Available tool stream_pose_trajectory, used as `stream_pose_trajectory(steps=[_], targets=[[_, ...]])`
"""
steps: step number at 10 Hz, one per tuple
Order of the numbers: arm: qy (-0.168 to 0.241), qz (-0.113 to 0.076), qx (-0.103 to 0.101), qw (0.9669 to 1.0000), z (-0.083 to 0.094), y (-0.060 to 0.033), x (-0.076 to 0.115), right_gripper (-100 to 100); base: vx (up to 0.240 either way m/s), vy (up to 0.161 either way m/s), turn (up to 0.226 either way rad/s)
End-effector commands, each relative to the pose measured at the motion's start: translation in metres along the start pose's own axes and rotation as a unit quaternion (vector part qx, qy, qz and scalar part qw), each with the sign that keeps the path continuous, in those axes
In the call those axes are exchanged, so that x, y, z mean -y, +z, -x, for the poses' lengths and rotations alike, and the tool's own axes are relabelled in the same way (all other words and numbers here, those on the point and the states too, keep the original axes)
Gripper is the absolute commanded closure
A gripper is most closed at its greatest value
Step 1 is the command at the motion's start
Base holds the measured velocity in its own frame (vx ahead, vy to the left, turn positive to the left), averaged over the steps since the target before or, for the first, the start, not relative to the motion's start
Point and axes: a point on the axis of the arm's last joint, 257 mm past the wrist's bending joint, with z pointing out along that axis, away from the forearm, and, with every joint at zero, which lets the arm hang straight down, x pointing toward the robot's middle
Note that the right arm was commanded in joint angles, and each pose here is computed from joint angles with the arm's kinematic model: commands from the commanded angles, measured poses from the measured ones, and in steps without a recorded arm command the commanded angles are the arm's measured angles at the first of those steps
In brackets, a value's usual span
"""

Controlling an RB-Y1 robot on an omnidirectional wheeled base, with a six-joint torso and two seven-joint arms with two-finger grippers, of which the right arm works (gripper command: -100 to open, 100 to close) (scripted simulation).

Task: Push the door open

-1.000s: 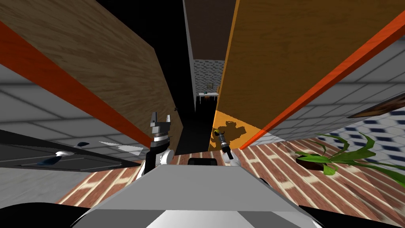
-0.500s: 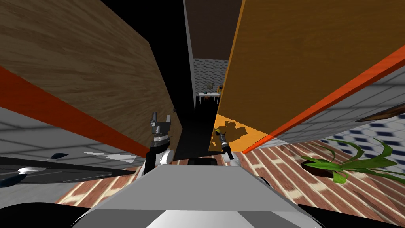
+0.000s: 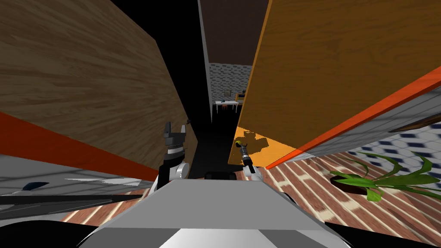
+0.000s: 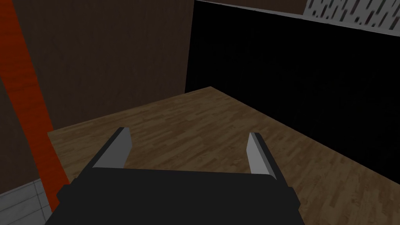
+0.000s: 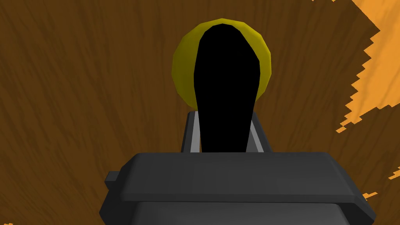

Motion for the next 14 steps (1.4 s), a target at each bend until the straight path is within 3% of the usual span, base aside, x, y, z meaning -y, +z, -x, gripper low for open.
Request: stream_pose_trajectory(steps=[1,2,3,6,8,9,10,14], targets=[[-0.004,0.006,0.006,1.0,0.01,0.0007,-0.007,100,0.038,0.009,0.015],[-0.004,0.006,0.006,1.0,0.01,0.0007,-0.007,100,0.0,-0.006,0.016],[-0.004,0.006,0.024,0.9997,0.024,-0.0012,-0.007,100,0.129,0.046,-0.073],[-0.003,0.005,0.047,0.9989,0.042,-0.0043,-0.007,100,0.192,0.093,-0.081],[-0.002,-0.002,0.048,0.9989,0.042,-0.007,-0.001,100,0.091,0.033,-0.011],[-0.003,0.004,0.066,0.9978,0.056,-0.0073,-0.006,100,0.145,0.051,-0.064],[-0.003,0.004,0.066,0.9978,0.056,-0.0073,-0.006,100,0.156,0.08,-0.063],[-0.002,0.003,0.099,0.9951,0.082,-0.014,-0.005,100,0.167,0.095,-0.066]])
